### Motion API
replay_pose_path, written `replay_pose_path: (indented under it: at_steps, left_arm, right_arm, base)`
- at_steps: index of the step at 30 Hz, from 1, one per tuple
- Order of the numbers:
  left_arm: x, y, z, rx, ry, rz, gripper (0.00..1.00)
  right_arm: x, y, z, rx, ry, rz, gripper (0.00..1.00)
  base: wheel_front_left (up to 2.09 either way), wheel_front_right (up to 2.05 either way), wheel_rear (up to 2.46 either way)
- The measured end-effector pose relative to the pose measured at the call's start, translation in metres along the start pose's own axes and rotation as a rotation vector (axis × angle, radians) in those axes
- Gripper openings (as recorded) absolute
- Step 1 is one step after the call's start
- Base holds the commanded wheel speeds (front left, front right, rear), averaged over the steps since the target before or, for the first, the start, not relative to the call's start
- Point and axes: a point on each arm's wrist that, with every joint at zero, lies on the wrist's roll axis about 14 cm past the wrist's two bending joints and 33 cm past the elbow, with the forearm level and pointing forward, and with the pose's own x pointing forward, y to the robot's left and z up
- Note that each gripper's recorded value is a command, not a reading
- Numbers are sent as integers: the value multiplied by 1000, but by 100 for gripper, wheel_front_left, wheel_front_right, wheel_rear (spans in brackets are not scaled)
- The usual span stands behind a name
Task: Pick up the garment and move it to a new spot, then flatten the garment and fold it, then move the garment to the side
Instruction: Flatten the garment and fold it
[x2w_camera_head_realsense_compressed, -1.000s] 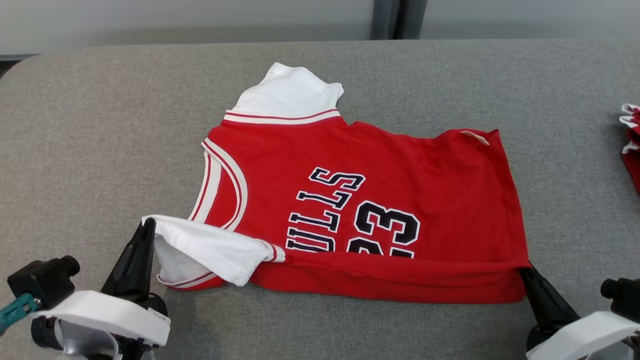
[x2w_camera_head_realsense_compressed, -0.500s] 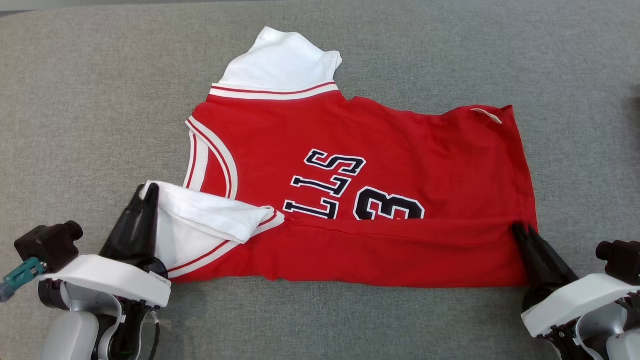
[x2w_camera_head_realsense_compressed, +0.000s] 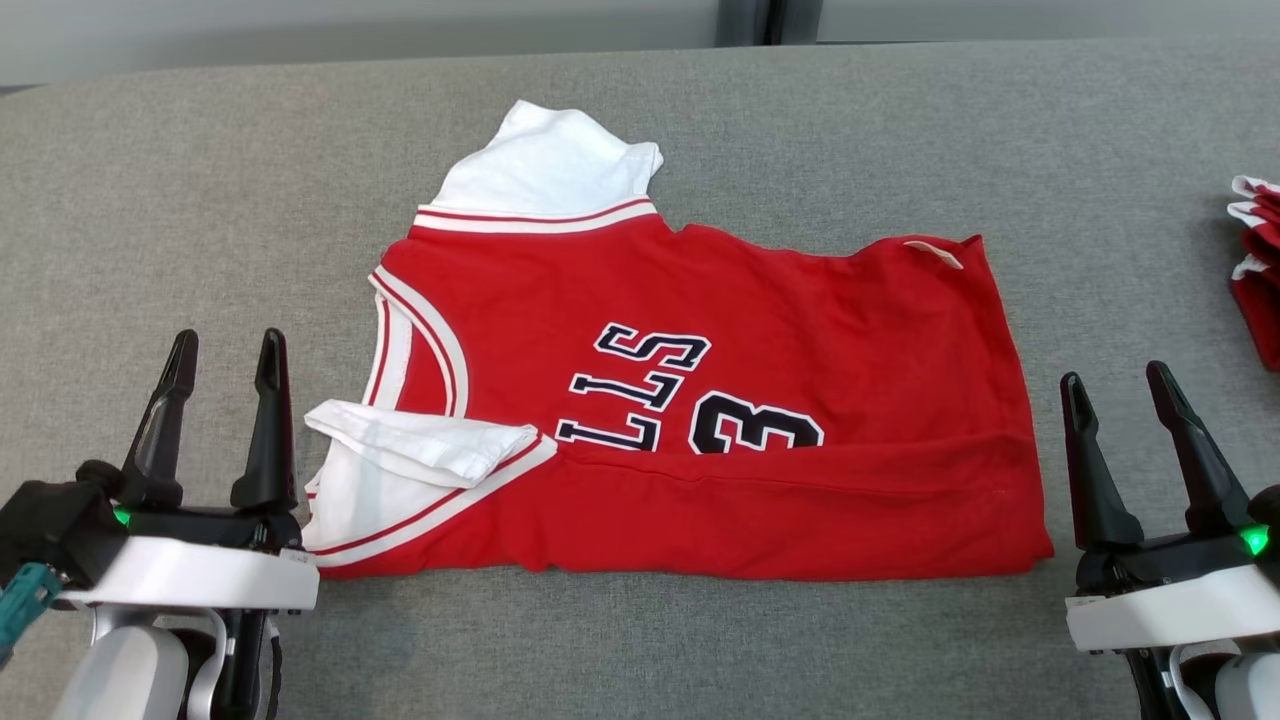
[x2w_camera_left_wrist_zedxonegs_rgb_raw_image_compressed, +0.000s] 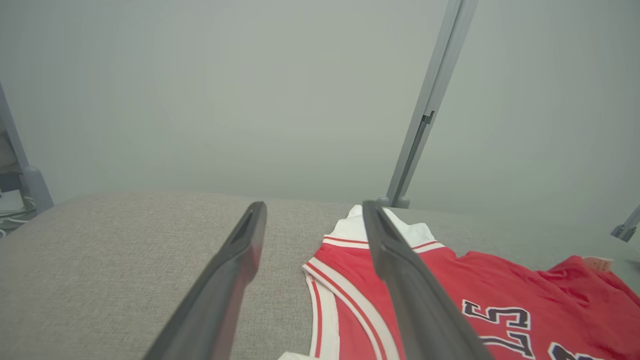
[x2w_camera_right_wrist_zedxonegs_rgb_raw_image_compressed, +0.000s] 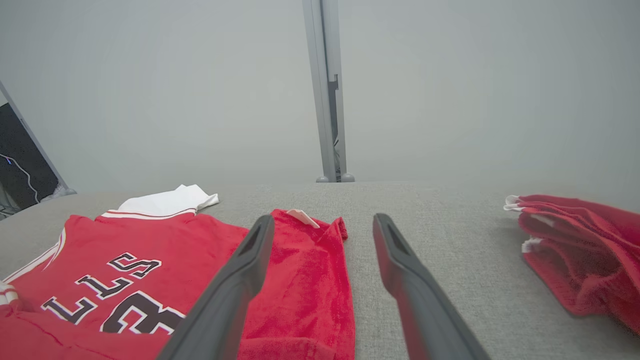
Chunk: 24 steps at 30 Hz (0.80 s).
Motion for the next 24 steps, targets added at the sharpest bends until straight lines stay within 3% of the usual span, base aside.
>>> replay_pose_path:
  at_steps: [5,20,24]
  left_arm:
    - [-16,2,0,68,4,12,100]
    - [-47,5,-13,88,64,26,100]
    - [-51,3,-27,80,116,18,100]
  right_arm:
    - [-9,-1,9,-20,-33,-22,100]
    - [-24,-5,7,-1,-23,-60,100]
    - [-31,-5,-10,11,43,-66,100]
  base:
    - [0,0,0]
    - [0,0,0]
    - [0,0,0]
